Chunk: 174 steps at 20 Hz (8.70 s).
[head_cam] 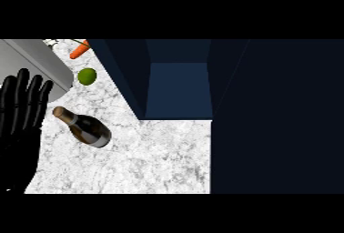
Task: Pick up the wine, place it into the cabinet and close the cabinet
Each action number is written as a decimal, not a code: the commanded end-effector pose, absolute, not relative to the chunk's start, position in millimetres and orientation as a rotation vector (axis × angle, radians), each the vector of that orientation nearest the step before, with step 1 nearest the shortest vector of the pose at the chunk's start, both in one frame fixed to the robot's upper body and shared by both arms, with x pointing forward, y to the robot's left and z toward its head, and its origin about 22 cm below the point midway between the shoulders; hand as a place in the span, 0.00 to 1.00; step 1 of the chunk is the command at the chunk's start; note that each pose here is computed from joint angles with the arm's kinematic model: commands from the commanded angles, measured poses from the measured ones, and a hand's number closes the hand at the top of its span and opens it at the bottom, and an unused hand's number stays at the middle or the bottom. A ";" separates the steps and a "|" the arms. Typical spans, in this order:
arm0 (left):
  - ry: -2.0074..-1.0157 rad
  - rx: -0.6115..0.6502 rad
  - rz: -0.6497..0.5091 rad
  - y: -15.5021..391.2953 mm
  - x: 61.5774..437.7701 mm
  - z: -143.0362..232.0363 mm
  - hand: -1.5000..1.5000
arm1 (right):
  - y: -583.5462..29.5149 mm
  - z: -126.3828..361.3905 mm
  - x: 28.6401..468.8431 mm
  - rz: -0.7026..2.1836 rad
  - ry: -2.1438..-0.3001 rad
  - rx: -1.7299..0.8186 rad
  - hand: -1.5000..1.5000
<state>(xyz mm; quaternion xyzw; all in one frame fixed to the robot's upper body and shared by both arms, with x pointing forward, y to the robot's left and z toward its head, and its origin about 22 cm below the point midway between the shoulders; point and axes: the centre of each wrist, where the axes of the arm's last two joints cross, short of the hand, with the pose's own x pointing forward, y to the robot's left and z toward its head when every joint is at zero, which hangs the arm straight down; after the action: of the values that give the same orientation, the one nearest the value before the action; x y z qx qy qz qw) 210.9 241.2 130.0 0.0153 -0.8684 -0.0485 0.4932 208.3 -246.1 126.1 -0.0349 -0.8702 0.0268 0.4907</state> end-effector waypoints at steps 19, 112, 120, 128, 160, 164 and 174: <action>-1.900 -0.470 -0.211 332.2 216.4 191.3 0.00 | -211.1 184.1 122.8 0.140 -1.951 0.271 0.00; -1.540 -0.306 -0.079 357.6 273.1 -111.3 0.00 | -174.9 210.1 77.7 0.183 -1.910 0.277 0.00; -1.584 -0.328 -0.049 371.1 263.9 -114.4 0.00 | -177.1 210.3 81.5 0.196 -1.950 0.272 0.00; -1.599 -0.379 0.001 358.5 253.5 -128.3 1.00 | -179.9 215.4 82.6 0.205 -1.928 0.244 0.00; -1.750 -0.398 -0.012 207.7 220.4 -85.2 1.00 | -187.6 212.4 77.1 0.170 -1.943 0.242 0.00; -1.744 -0.400 -0.024 193.6 213.1 -59.9 1.00 | -178.9 201.1 75.9 0.146 -1.933 0.229 0.00; -1.814 -0.269 0.004 149.9 222.0 -25.4 1.00 | -186.6 204.5 70.6 0.169 -1.928 0.236 0.00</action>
<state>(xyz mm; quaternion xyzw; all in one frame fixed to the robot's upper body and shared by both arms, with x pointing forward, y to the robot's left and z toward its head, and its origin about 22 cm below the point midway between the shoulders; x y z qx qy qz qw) 220.7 166.6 -40.2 -0.1369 -0.7779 -0.0083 0.6133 108.5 -174.5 172.3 0.0615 -0.8101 0.0833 0.5771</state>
